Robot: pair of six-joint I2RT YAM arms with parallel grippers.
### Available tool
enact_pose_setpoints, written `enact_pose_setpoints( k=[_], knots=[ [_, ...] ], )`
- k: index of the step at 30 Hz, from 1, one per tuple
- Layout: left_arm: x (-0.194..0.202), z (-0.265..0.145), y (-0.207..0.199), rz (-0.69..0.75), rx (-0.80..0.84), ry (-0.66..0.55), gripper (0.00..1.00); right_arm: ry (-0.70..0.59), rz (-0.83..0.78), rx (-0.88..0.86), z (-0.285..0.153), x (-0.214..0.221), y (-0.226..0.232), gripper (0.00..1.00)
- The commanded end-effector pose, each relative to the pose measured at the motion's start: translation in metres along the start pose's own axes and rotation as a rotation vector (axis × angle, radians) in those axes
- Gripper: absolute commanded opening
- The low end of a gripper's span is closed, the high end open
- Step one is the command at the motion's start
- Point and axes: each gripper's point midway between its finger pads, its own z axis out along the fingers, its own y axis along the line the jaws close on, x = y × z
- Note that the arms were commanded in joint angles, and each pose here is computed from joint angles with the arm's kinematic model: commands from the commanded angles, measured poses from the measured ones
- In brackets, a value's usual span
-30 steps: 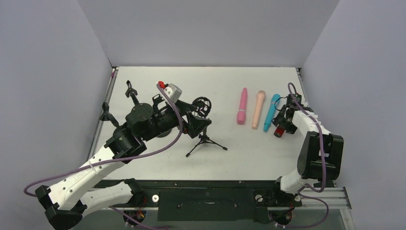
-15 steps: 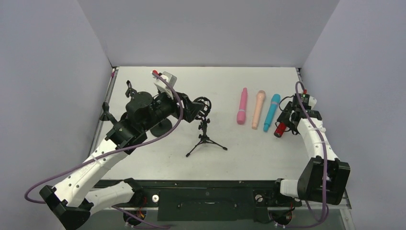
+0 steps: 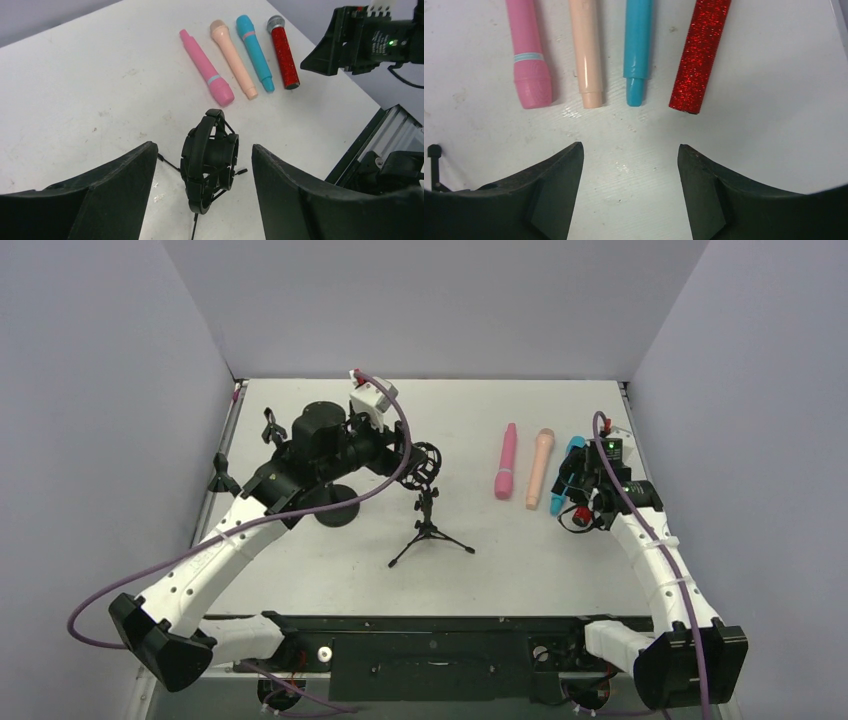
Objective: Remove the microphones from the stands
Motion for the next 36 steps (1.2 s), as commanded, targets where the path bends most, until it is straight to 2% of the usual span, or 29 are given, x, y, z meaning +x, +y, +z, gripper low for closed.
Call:
enact_pose_setpoints(
  k=[1, 7, 13, 14, 16, 24, 31, 36],
  knots=[
    [-0.008, 0.006, -0.002, 0.043, 0.019, 0.023, 0.63, -0.086, 0.002, -0.111, -0.023, -0.023, 0.032, 0.65],
    [-0.002, 0.017, 0.001, 0.053, 0.017, 0.072, 0.46, -0.097, -0.029, -0.178, -0.031, -0.025, 0.052, 0.65],
    [0.0, 0.022, 0.002, 0.05, 0.015, 0.096, 0.15, -0.1, -0.036, -0.218, -0.033, -0.025, 0.058, 0.65],
    [-0.001, 0.022, 0.002, 0.051, 0.012, 0.095, 0.07, -0.101, -0.038, -0.221, -0.034, -0.025, 0.059, 0.65],
    [-0.006, 0.024, 0.004, 0.052, 0.0, 0.083, 0.0, -0.105, -0.039, -0.231, -0.036, -0.026, 0.06, 0.65],
    [-0.061, 0.026, 0.017, 0.036, -0.114, -0.096, 0.0, -0.114, -0.043, -0.264, -0.044, -0.028, 0.064, 0.66],
    [-0.114, 0.024, 0.068, 0.014, -0.368, -0.29, 0.0, -0.116, -0.041, -0.312, -0.055, -0.027, 0.071, 0.66],
    [-0.144, 0.032, 0.115, -0.037, -0.535, -0.379, 0.0, -0.113, -0.049, -0.345, -0.063, -0.024, 0.079, 0.66]
  ],
)
